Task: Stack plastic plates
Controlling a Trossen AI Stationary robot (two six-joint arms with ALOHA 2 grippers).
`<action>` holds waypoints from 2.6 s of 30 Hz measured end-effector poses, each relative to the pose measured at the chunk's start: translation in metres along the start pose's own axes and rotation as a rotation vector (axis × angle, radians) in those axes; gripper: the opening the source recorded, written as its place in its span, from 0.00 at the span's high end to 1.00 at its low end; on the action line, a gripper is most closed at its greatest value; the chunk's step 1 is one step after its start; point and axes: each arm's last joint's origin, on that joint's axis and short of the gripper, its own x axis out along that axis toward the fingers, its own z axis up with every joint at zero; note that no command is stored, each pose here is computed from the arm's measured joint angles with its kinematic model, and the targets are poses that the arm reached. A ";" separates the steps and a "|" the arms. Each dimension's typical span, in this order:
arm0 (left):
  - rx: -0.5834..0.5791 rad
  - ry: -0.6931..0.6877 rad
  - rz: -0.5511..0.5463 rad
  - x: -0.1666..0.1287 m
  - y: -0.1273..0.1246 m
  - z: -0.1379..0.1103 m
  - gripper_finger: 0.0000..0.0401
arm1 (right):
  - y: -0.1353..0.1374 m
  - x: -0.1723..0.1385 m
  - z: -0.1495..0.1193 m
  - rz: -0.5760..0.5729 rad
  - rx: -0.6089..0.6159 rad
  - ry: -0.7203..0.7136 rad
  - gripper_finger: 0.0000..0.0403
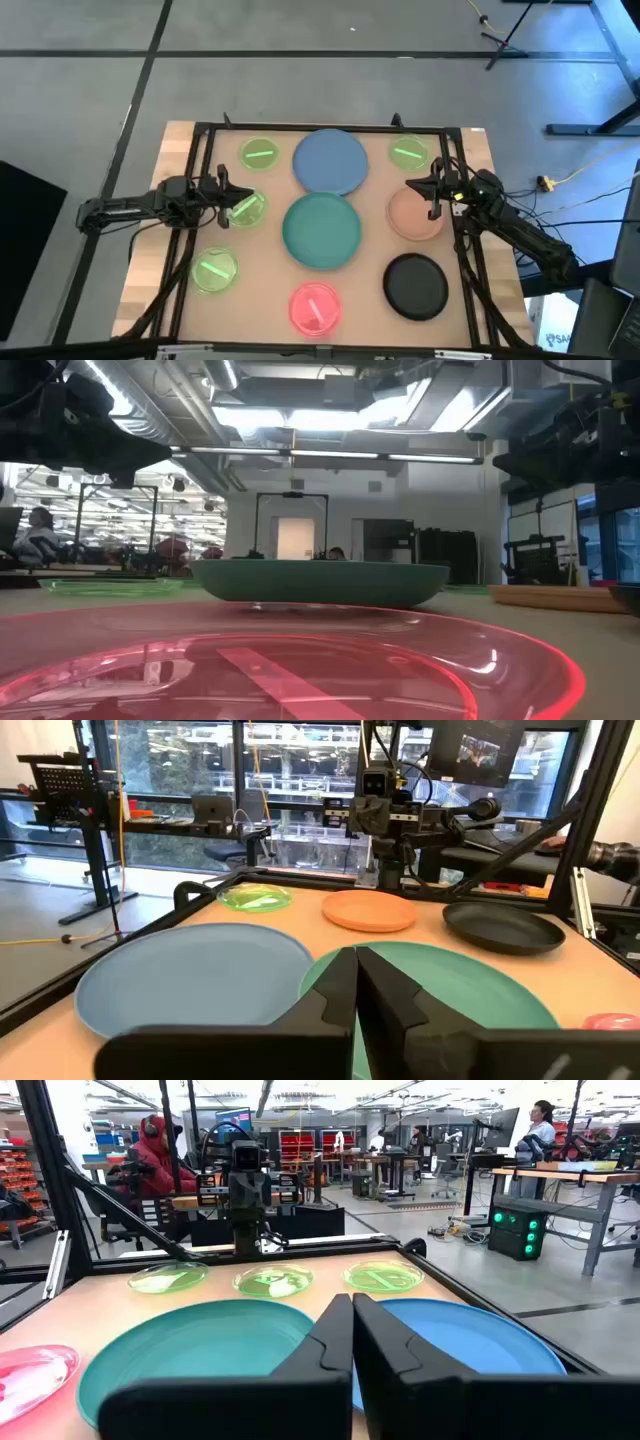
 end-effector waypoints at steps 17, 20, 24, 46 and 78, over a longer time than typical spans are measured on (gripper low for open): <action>0.000 0.000 0.000 0.000 0.000 0.000 0.99 | 0.000 0.000 0.000 0.000 0.000 0.000 1.00; 0.000 0.000 0.000 0.000 0.000 0.000 0.99 | 0.000 0.000 0.000 0.000 0.000 0.001 1.00; 0.000 0.000 0.000 0.000 0.000 0.000 0.99 | 0.000 0.000 0.000 0.000 0.000 0.000 1.00; 0.022 -0.060 0.023 0.000 0.000 0.006 0.99 | 0.001 0.000 0.004 0.028 0.135 -0.037 1.00; 0.065 -0.179 0.032 0.029 -0.002 0.018 0.99 | -0.002 0.100 0.033 -0.030 0.179 0.260 1.00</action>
